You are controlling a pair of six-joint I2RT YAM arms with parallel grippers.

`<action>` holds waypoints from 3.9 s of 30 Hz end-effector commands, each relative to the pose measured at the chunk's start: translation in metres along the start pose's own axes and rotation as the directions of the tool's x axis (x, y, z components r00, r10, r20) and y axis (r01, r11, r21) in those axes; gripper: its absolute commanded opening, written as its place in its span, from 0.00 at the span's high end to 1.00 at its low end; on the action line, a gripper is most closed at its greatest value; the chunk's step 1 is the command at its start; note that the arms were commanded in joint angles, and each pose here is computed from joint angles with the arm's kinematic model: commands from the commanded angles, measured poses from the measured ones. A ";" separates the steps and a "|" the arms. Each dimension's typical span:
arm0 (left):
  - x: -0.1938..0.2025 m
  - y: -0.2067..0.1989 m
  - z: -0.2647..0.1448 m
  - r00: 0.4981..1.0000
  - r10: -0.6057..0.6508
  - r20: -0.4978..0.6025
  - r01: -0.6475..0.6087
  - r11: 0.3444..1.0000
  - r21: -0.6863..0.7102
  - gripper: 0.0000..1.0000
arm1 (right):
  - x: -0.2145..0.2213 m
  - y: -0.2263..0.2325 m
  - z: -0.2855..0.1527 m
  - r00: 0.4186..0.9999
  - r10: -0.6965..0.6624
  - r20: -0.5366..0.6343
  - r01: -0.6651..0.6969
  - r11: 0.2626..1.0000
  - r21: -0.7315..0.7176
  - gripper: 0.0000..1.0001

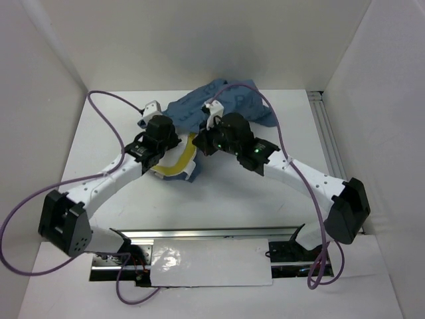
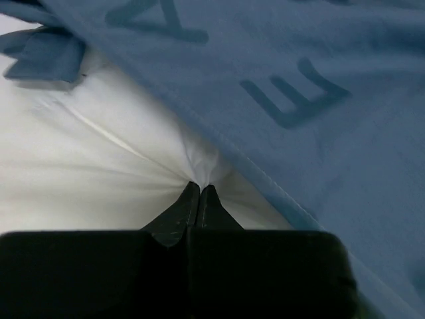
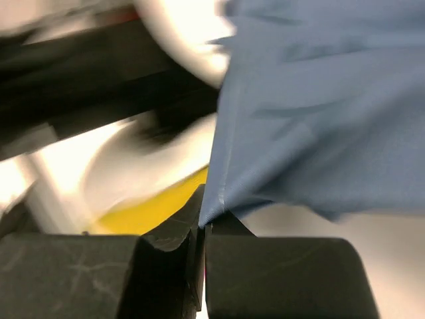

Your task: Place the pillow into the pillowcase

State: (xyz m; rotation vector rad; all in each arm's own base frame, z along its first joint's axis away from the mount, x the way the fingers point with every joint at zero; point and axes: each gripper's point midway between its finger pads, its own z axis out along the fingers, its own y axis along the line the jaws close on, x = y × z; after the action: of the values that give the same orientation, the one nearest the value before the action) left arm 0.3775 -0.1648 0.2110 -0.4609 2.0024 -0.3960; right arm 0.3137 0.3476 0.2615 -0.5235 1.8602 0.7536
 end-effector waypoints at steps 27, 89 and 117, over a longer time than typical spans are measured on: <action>0.047 0.021 0.023 0.986 0.001 0.166 0.040 0.969 -0.243 1.00 | 0.097 0.013 -0.091 0.928 -0.060 -0.369 -0.043 0.963 -0.265 0.40; 0.022 -0.003 -0.033 0.954 0.005 0.299 0.066 0.972 -0.226 1.00 | 0.029 -0.203 -0.035 0.967 0.181 -0.180 -0.009 0.729 0.684 0.45; 0.031 -0.010 -0.025 0.960 0.005 0.282 0.060 0.973 -0.224 1.00 | -0.009 -0.153 0.024 0.981 -0.004 -0.195 0.110 0.837 0.536 1.00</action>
State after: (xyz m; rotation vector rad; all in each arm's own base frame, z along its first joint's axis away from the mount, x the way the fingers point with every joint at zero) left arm 0.3246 -0.1762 0.1599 -0.5276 1.9401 -0.0023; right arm 0.4350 0.2140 0.1631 -0.1930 2.2494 -0.0195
